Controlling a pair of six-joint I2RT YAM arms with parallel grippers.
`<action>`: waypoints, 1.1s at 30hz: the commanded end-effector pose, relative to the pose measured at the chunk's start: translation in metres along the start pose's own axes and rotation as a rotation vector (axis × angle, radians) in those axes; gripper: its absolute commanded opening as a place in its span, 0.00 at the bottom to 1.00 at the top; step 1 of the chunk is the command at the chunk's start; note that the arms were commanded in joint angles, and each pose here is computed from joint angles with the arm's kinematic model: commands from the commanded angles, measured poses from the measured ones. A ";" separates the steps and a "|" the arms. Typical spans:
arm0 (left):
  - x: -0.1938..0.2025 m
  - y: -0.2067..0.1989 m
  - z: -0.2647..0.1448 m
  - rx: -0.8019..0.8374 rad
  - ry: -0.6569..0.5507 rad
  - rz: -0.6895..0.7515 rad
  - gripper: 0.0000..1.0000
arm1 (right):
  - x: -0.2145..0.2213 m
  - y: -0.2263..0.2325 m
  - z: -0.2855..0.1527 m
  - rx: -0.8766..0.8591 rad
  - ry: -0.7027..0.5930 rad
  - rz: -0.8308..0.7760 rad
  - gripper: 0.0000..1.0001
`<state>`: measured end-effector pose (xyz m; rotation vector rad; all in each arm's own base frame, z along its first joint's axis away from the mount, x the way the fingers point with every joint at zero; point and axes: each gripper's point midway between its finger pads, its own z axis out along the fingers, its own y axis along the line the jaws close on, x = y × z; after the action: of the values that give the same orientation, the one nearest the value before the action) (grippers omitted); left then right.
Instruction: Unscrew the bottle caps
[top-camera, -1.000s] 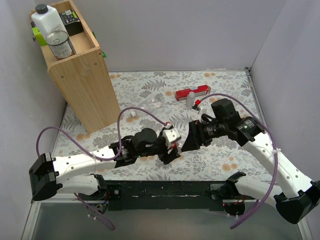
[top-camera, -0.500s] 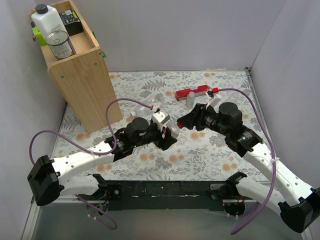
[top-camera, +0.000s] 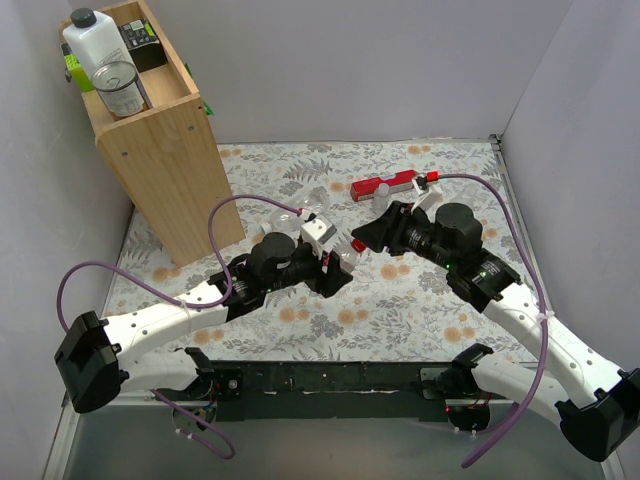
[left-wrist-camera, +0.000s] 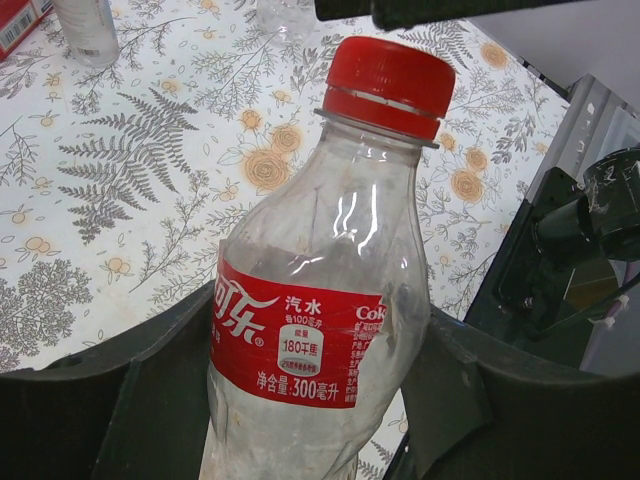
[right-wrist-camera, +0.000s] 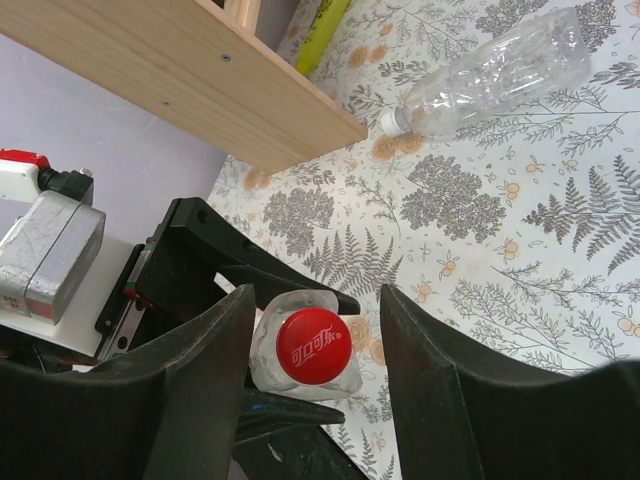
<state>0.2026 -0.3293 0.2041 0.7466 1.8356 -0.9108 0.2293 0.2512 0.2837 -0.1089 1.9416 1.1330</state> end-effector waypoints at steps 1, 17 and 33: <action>-0.014 0.000 -0.004 -0.002 -0.055 -0.007 0.25 | -0.007 0.017 -0.003 -0.071 -0.035 0.000 0.61; -0.020 0.003 -0.007 -0.016 -0.075 -0.010 0.25 | 0.010 0.017 0.004 -0.070 0.010 0.013 0.37; -0.033 -0.025 -0.019 0.250 -0.106 -0.030 0.26 | 0.011 0.042 -0.001 -0.237 0.003 -0.102 0.01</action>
<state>0.2025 -0.3248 0.2085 0.7489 1.8195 -1.0184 0.2192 0.2679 0.2801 -0.1840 1.8995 1.2073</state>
